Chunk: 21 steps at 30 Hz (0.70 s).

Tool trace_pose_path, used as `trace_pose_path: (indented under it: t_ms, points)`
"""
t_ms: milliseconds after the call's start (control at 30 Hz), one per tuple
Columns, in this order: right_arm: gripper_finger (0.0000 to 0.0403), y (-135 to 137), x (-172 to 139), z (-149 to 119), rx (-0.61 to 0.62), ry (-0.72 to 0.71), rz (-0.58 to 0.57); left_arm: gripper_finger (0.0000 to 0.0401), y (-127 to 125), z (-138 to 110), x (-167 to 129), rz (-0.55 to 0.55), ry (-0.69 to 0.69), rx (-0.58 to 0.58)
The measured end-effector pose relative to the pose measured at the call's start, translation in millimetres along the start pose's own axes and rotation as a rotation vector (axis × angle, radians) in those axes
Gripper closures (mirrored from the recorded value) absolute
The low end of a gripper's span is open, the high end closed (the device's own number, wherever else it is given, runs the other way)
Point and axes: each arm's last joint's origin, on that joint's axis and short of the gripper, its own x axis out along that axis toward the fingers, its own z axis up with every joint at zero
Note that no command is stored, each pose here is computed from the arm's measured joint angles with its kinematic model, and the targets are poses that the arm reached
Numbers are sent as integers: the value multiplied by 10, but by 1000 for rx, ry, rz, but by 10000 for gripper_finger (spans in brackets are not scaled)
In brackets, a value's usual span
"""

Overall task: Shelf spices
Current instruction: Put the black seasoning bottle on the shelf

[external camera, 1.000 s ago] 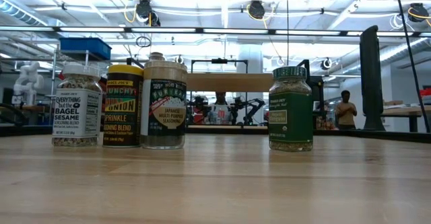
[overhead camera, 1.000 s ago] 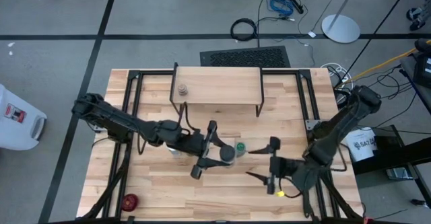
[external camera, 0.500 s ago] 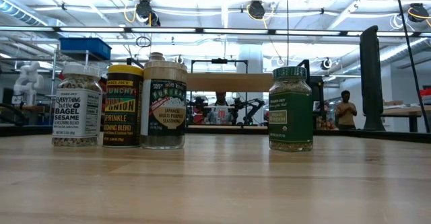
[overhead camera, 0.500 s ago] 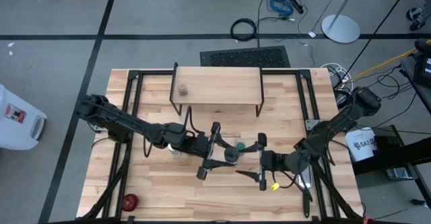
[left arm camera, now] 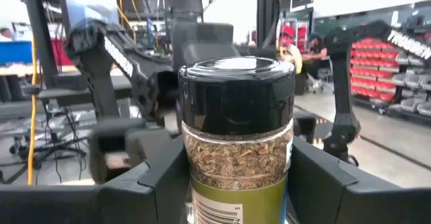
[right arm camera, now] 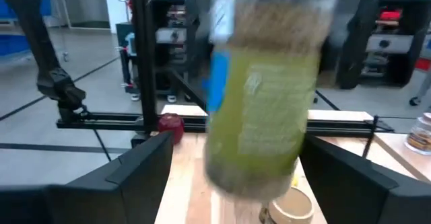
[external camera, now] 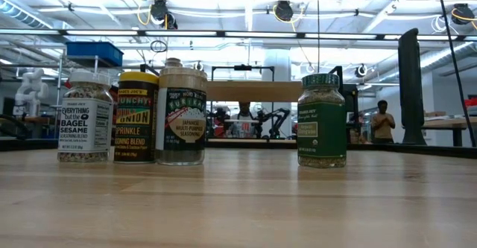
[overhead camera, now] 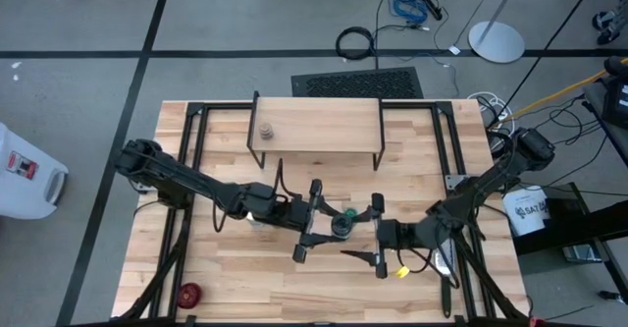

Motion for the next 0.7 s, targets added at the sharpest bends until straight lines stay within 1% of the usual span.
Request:
trace_pose_path:
  t_ms: [233,333,433,600,700]
  points:
    - [97,-72,46,-7,15,8,-22,185,14,-59,26,21,14,2]
    - [106,-76,48,-12,14,13,-24,185,12,-56,26,20,11,2]
    - [131,-78,48,-11,14,12,-28,185,12,-51,26,20,6,1]
    - [188,-80,49,-10,16,11,-32,185,12,-51,26,20,5,1]
    - [214,-80,48,-7,19,9,-31,185,12,-51,26,20,5,-2]
